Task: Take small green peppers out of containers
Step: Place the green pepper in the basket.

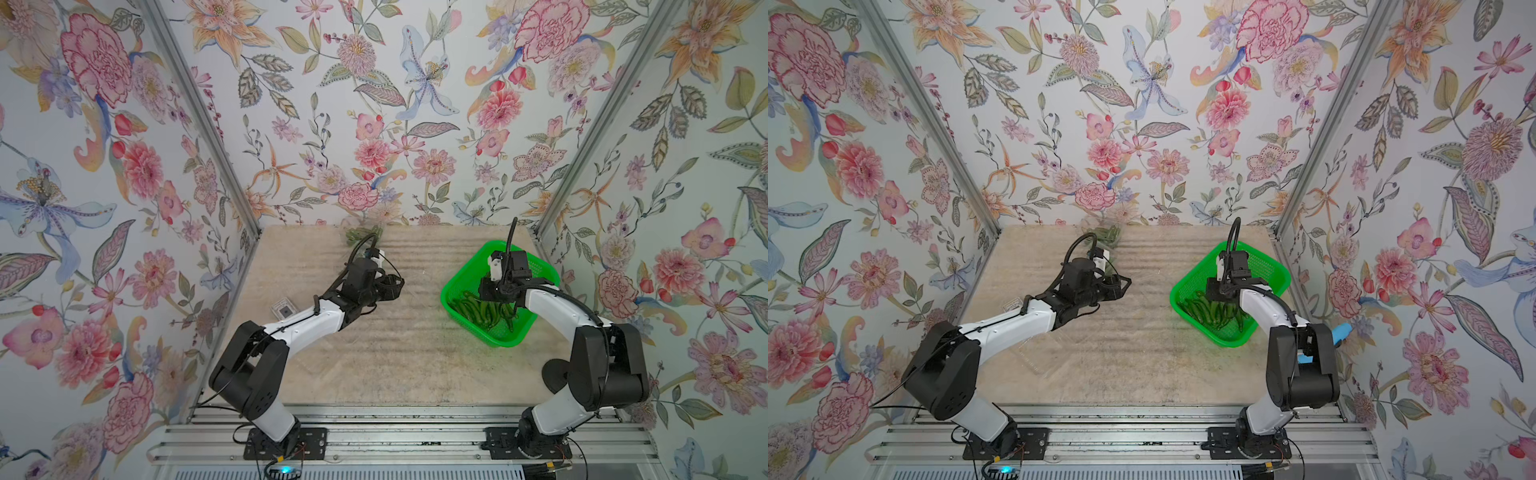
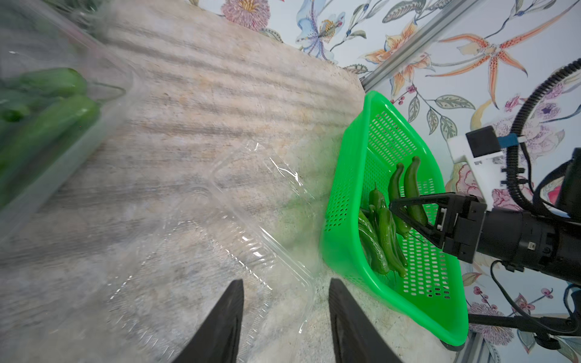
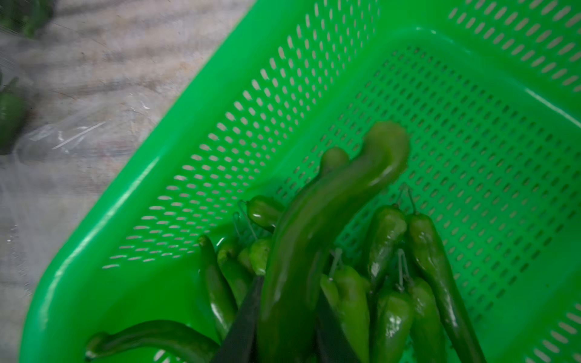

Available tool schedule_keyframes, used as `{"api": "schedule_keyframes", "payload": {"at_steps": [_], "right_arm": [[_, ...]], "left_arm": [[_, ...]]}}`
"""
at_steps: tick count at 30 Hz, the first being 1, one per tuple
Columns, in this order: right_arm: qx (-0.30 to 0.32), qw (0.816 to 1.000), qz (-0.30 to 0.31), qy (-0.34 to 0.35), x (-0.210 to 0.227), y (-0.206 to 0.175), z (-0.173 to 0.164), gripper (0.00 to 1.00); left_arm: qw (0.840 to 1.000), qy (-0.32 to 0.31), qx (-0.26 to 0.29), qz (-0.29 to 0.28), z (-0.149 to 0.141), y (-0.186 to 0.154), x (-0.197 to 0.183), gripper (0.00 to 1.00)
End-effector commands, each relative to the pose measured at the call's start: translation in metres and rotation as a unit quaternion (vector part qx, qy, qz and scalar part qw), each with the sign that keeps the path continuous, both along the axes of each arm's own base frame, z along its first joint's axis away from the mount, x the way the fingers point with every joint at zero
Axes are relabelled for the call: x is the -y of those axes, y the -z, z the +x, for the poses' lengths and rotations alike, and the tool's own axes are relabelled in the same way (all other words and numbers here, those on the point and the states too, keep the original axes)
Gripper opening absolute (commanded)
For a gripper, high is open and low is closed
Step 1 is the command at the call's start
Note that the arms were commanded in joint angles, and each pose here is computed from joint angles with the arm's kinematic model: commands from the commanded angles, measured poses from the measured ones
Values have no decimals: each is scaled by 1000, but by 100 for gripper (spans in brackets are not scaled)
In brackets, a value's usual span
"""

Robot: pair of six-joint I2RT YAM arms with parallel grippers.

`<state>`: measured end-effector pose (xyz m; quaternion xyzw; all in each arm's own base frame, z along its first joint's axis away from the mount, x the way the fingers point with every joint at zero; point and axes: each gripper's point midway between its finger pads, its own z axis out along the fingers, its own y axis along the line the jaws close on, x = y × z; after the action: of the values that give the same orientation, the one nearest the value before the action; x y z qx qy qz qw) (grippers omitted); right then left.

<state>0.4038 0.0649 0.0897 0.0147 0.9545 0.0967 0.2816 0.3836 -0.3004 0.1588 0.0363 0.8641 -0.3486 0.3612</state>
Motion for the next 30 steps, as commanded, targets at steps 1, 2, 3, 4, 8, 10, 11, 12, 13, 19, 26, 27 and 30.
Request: {"api": "schedule_keyframes", "payload": {"at_steps": [1, 2, 3, 4, 8, 10, 11, 12, 13, 19, 26, 27, 30], "right_arm": [[12, 1000, 12, -1, -4, 4, 8, 47], [14, 1000, 9, -3, -4, 2, 8, 52], [18, 1000, 8, -6, -5, -1, 8, 54], [25, 1000, 5, -8, -6, -7, 8, 57], [58, 998, -14, -35, -22, -36, 6, 61], [71, 996, -14, -61, -42, -47, 4, 60], [74, 994, -8, -79, -57, -51, 2, 59], [74, 993, 0, -96, -72, -54, -1, 58], [76, 990, 15, -121, -93, -58, -5, 56], [46, 970, 55, -231, -204, -51, -30, 49], [-24, 962, 44, -269, -259, -6, -28, 45], [-36, 958, 38, -280, -272, 3, -34, 45], [-55, 960, 15, -274, -275, 26, -24, 44]], "left_arm": [[1000, 16, -3, -2, 1, 2, 12, 47], [1000, 14, -2, 1, 1, 2, 11, 47], [1000, 10, 2, 5, 2, 0, 8, 47], [1000, 6, 6, 14, 2, -2, 4, 47], [999, -20, 15, 32, 8, -11, -22, 49], [999, -39, 17, 35, 11, -15, -42, 49], [998, -54, 10, 39, 14, -9, -55, 50], [997, -68, 18, 34, 15, -20, -69, 50], [996, -83, 14, 33, 17, -18, -83, 50], [985, -165, 13, 41, 30, -17, -163, 53], [974, -222, 21, 37, 55, -11, -222, 54], [973, -227, 20, 32, 60, -8, -228, 54], [972, -234, 24, 13, 74, -4, -241, 54]]}}
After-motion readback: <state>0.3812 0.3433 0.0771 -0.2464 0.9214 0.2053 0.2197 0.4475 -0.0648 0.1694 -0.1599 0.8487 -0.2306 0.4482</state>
